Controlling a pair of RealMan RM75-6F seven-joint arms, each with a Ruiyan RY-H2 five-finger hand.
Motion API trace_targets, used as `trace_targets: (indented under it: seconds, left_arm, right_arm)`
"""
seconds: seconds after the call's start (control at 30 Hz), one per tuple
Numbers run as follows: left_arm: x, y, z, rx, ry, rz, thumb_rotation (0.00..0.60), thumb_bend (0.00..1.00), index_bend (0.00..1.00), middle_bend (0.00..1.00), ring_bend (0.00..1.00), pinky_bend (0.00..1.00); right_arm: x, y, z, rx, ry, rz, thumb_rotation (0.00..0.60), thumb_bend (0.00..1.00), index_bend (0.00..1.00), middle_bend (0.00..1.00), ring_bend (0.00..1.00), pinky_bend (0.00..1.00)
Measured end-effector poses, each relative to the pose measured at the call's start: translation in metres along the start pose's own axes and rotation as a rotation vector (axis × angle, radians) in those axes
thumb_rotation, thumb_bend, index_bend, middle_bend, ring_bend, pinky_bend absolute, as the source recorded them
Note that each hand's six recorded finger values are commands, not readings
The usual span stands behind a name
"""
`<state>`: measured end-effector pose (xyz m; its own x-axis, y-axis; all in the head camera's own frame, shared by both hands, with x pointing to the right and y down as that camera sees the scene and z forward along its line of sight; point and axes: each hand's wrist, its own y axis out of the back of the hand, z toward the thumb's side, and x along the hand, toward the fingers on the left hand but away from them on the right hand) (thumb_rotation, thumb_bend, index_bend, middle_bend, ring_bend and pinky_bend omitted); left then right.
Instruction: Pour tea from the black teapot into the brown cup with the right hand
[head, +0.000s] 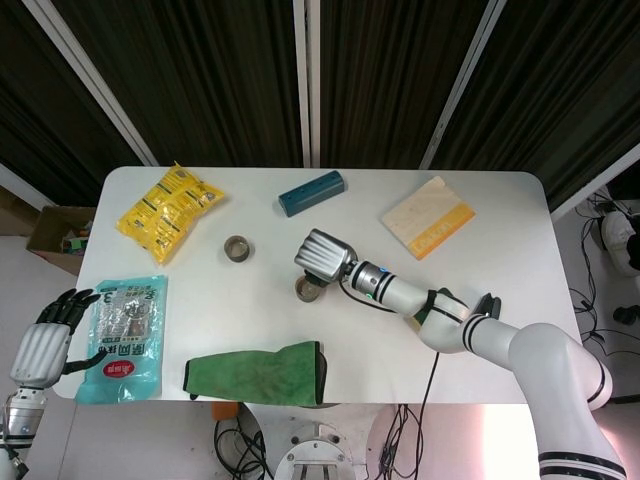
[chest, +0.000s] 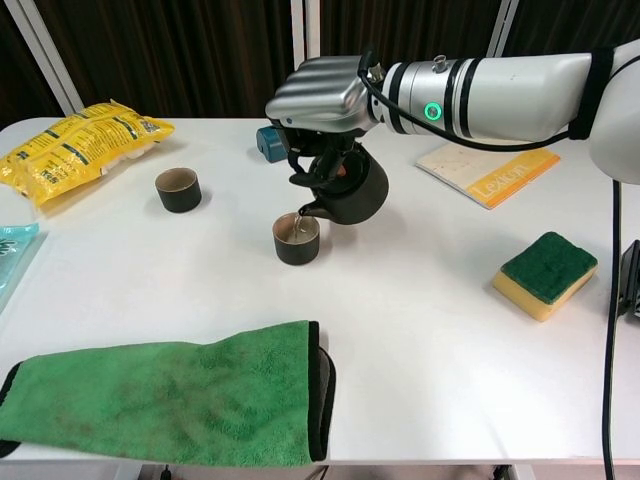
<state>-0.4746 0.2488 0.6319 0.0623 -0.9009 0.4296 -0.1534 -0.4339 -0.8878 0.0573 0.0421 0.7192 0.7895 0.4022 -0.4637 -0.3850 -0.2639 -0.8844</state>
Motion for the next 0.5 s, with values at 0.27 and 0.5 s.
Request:
trace_targets:
  seconds: [0.27,0.5]
  left_arm:
    - [-0.0001,-0.0001,-0.0003,0.000,0.001,0.000,0.600,0.09,0.17,0.13,0.09,0.21]
    - [-0.0003,0.0000,-0.0003,0.000,0.001,0.000,0.600,0.09,0.17,0.13,0.09,0.21]
  right_arm:
    - [-0.0007,-0.0004,0.0007,0.010,0.001,0.004,0.578,0.48,1.00,1.00,0.95,0.80]
    - [-0.0001,-0.0004,0.0016,0.011,0.002,0.006,0.580,0.48,1.00,1.00,0.95,0.80]
